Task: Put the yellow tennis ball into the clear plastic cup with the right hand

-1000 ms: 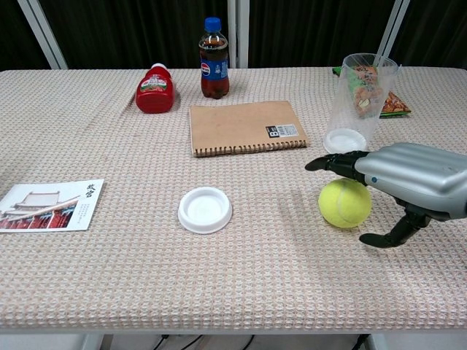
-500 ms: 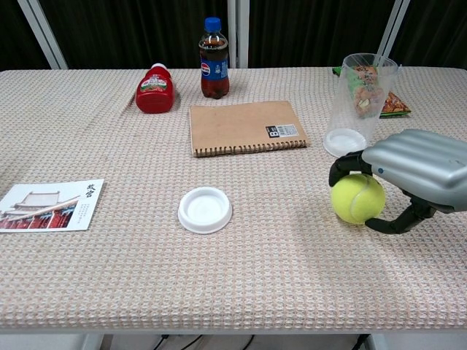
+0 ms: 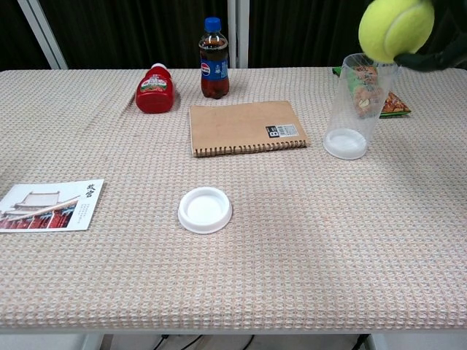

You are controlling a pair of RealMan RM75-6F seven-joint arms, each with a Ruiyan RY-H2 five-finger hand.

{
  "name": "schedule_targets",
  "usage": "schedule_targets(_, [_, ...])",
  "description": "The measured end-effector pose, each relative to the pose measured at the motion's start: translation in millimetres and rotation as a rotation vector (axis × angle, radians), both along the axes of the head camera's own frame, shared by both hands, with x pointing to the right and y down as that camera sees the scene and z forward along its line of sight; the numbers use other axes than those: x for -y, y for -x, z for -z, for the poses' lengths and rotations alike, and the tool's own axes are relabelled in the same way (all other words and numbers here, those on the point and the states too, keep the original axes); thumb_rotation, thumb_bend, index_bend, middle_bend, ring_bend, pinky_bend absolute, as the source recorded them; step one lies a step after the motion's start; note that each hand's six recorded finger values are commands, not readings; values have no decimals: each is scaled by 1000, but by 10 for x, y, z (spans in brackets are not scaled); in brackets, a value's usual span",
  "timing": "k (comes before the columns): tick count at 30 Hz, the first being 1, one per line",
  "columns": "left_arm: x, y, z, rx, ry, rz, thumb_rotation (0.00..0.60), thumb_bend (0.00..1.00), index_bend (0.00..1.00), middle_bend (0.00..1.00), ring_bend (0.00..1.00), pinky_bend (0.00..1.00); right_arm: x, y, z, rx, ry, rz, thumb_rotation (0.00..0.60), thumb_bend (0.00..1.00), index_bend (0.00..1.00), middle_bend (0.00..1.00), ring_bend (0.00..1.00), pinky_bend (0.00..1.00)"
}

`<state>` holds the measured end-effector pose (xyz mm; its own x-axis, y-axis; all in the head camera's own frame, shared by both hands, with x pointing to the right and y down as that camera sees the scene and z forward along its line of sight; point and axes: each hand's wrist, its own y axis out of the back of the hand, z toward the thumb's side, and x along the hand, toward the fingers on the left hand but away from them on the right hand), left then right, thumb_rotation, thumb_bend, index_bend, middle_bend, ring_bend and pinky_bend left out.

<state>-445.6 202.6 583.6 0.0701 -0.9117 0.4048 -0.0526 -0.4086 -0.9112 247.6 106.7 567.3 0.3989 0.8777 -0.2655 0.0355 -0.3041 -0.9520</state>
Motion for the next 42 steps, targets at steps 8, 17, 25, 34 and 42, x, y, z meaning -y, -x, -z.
schedule_targets(8, [-17, -31, 36, -2, -12, -10, 600, 13, 72, 31, 0, 0, 394, -81, -74, -95, 19, -77, 600, 370, 502, 500, 517, 655])
schedule_targets(17, [-17, -63, 17, -15, 5, -13, 600, 13, 72, 31, 0, 0, 655, -64, -382, -157, 57, -117, 600, 363, 462, 476, 505, 647])
schedule_targets(25, [-9, -62, 25, -24, 7, -9, 600, 13, 72, 31, 0, 0, 631, -30, -480, -162, 111, -108, 600, 278, 269, 338, 293, 486])
schedule_targets(34, [-16, -61, 12, -24, 12, -9, 600, 15, 72, 31, 0, 0, 584, -64, -531, -144, 228, -106, 600, 190, 0, 17, 0, 115])
schedule_targets(42, [4, -68, 59, -34, -3, -10, 600, 15, 72, 31, 0, 0, 563, -55, -412, -88, 219, -109, 600, 186, 0, 0, 0, 51])
